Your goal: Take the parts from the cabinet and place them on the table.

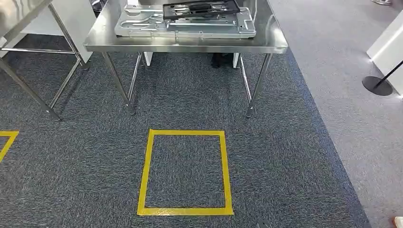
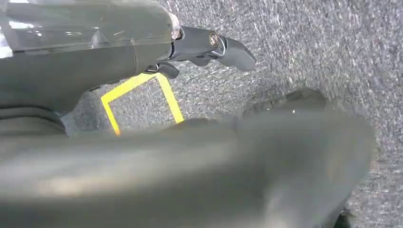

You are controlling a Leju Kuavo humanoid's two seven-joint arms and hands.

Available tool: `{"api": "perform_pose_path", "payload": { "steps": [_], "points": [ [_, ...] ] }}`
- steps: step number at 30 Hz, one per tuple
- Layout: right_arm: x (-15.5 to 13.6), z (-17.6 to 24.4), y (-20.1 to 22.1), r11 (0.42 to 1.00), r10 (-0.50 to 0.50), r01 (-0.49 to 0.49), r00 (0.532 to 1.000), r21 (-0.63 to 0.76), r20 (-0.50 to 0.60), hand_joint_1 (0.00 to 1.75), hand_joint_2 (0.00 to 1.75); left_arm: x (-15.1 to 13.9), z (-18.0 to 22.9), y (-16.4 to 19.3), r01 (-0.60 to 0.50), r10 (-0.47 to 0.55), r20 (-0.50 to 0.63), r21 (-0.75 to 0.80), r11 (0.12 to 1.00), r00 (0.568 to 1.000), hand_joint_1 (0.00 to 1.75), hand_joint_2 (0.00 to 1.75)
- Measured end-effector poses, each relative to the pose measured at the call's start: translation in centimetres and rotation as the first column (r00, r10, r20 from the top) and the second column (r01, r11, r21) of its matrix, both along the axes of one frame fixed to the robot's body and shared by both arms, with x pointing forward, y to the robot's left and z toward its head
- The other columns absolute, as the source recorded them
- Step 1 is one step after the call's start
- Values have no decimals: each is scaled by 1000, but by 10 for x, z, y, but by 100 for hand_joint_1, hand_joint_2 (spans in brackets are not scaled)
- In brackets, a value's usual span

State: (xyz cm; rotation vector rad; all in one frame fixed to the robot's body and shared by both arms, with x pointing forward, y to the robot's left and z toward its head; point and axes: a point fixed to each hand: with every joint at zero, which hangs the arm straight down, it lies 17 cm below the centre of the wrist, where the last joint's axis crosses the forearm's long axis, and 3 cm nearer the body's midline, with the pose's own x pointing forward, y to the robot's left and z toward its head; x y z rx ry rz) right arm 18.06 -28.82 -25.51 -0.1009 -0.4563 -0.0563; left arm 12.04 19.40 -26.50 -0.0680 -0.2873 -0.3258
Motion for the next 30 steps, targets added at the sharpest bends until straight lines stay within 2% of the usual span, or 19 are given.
{"api": "perform_pose_path", "payload": {
  "steps": [3, 4, 5, 6, 11, 22, 23, 24, 27, 30],
  "points": [
    [-1, 0, 2, 1000, 7, -7, 1000, 6, 3, 0, 175, 0, 0, 0, 1, -1, 1, 1, 1000, 1000, 0, 175],
    [0, 1, 3, 1000, 10, -10, 1000, 13, 9, 0, 0, 0, 0, 0, 1, -1, 2, 1, 1000, 1000, 0, 175],
    [2, 1, 7, 1000, 14, -14, 1000, 23, 16, 0, 0, 0, 0, 1, 0, 0, 3, 2, 1000, 1000, 0, 175],
    [3, 2, 9, 999, 21, -21, 1000, 31, 24, 0, 175, 0, 0, 1, 0, 0, 7, 2, 1000, 1000, 0, 175],
    [-2, 0, 16, 997, 69, -68, 998, 39, -2, 0, 175, -8, -3, 6, 2, -2, 7, 30, 1000, 1000, 0, 175],
    [-1, 0, 20, 995, 95, -95, 995, 31, -10, 0, 175, -5, -3, 11, -1, 0, 13, 53, 999, 1000, 0, 175],
    [-1, 0, 20, 994, 106, -106, 994, 23, -12, 0, 0, -5, -4, 12, -3, 2, 14, 59, 998, 1000, 0, 175],
    [-3, -1, 20, 993, 119, -119, 993, 13, -19, 0, 175, -6, -4, 13, -4, 3, 15, 66, 998, 1000, 0, 175],
    [-5, -2, 21, 989, 146, -146, 989, -15, -33, 0, 175, -7, -5, 16, -7, 6, 13, 79, 997, 1000, 0, 175],
    [-12, -3, 31, 985, 170, -169, 985, 18, -40, 0, 175, -4, -4, 18, 0, -1, 12, 78, 997, 1000, 0, 175]
  ]
}}
